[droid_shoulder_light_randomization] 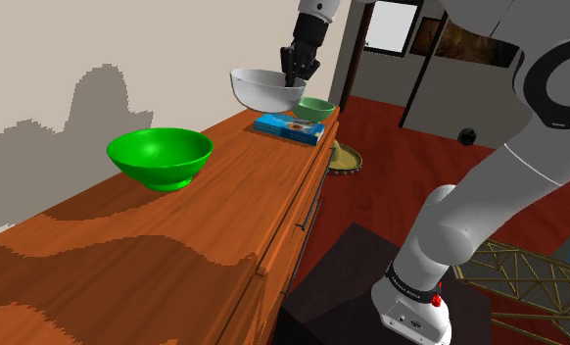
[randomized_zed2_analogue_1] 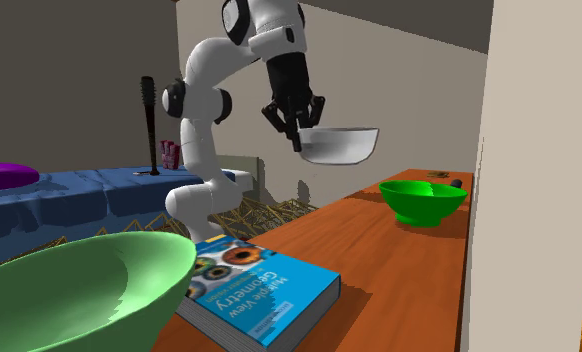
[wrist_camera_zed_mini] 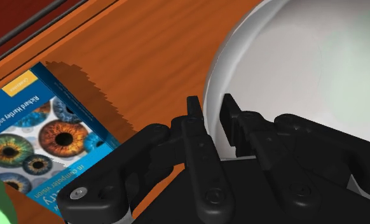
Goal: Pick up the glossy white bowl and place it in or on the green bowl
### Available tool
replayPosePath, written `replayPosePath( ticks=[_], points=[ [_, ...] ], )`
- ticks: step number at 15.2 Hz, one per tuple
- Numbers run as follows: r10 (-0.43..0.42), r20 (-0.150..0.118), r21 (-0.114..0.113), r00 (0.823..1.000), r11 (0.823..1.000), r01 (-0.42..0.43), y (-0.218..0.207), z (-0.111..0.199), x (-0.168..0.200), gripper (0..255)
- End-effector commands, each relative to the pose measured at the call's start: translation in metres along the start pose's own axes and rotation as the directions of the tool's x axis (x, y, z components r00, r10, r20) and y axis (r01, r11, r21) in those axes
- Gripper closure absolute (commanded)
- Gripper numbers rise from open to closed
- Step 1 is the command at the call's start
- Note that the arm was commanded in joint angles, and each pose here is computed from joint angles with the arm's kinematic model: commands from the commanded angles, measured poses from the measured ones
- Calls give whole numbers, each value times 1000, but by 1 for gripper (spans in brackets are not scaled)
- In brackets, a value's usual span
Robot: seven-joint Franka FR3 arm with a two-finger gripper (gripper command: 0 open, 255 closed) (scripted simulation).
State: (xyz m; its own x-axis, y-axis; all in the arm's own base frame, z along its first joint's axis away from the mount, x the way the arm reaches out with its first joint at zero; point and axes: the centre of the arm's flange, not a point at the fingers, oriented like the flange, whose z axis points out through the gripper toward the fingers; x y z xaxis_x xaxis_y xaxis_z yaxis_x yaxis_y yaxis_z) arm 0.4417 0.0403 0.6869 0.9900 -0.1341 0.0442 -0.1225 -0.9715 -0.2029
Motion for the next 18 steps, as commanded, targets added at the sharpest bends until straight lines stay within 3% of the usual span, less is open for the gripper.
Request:
replayPosePath(
  ticks=[1, 18],
  points=[
    [0, 0, 0, 1000, 1000, 0, -2, -12, 1, 255],
    [0, 0, 0, 1000, 1000, 0, -209, 17, 36, 255]
  ],
)
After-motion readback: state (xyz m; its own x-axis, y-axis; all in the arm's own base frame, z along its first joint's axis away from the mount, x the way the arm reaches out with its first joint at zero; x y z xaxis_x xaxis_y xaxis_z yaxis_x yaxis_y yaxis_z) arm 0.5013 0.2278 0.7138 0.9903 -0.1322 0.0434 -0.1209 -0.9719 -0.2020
